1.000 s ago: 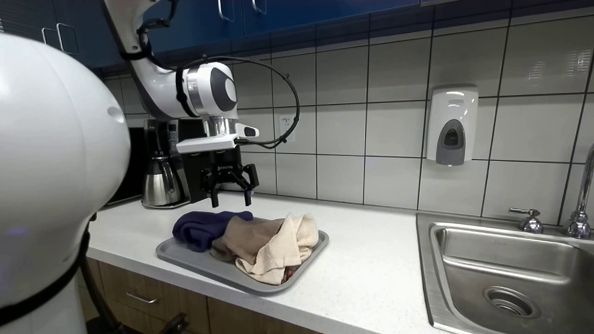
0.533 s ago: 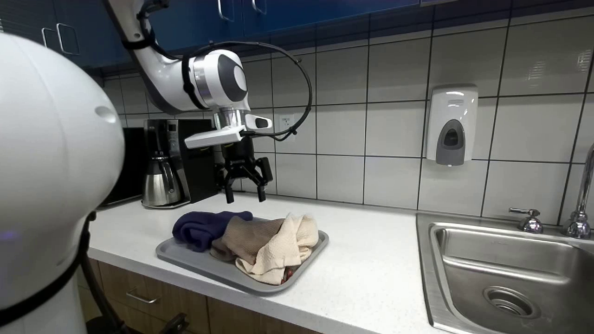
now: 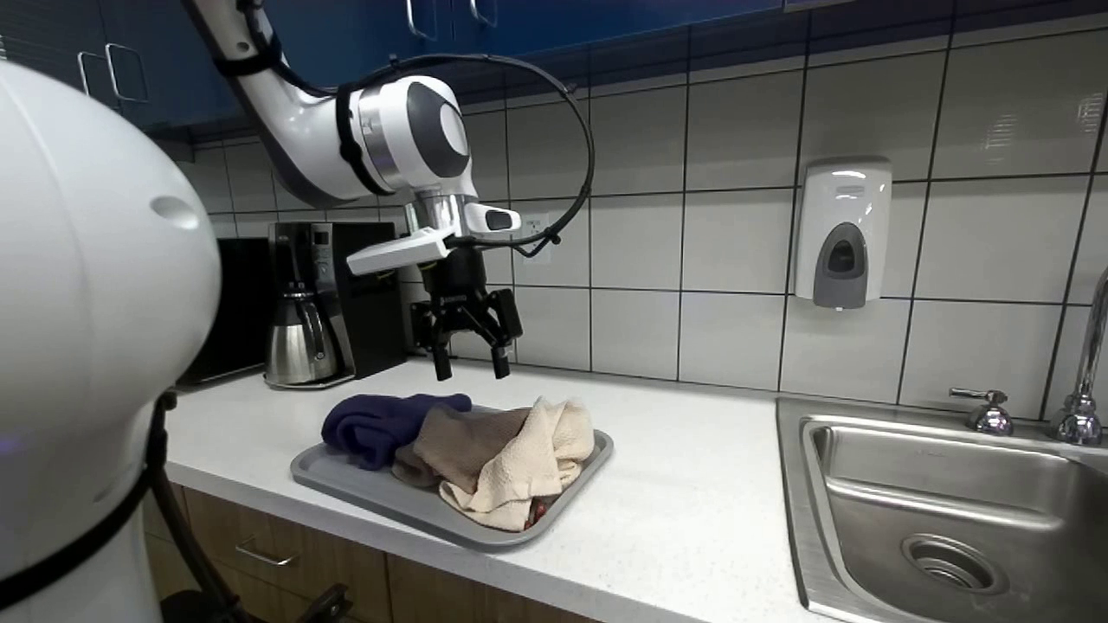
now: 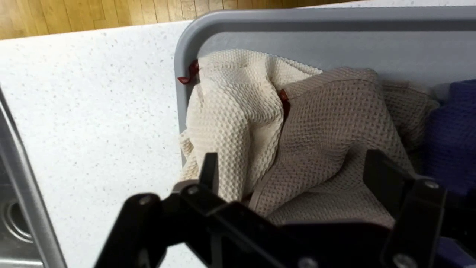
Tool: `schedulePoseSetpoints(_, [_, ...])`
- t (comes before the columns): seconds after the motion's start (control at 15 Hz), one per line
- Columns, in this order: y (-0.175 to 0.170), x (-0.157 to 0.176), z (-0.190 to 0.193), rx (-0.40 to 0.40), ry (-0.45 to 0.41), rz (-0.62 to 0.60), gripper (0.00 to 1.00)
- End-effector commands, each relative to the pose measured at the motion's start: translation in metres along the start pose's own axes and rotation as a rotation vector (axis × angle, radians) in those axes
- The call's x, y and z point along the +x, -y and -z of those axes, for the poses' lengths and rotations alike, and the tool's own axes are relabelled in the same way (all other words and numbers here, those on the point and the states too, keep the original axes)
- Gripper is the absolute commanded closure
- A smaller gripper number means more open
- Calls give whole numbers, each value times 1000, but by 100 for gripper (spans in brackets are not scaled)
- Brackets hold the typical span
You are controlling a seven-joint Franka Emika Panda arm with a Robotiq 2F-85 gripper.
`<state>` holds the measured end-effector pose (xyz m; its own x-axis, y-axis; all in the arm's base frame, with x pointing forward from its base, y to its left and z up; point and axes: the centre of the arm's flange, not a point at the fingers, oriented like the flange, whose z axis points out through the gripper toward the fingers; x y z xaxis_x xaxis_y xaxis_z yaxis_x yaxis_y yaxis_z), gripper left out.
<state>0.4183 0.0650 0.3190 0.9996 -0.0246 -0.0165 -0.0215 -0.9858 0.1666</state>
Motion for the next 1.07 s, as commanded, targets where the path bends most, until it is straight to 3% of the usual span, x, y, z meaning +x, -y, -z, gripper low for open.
schedulePoseSetpoints(0.0, [-19,-27,14,-4,-10,-27,0])
schedulePoseSetpoints(0.6, [-42,-49,24,65,-30,-11,0])
schedulePoseSetpoints(0.67, [-30,-33,17,51,-33,-21,0])
schedulePoseSetpoints(1.0, [-29,-34,14,51,-28,-17,0])
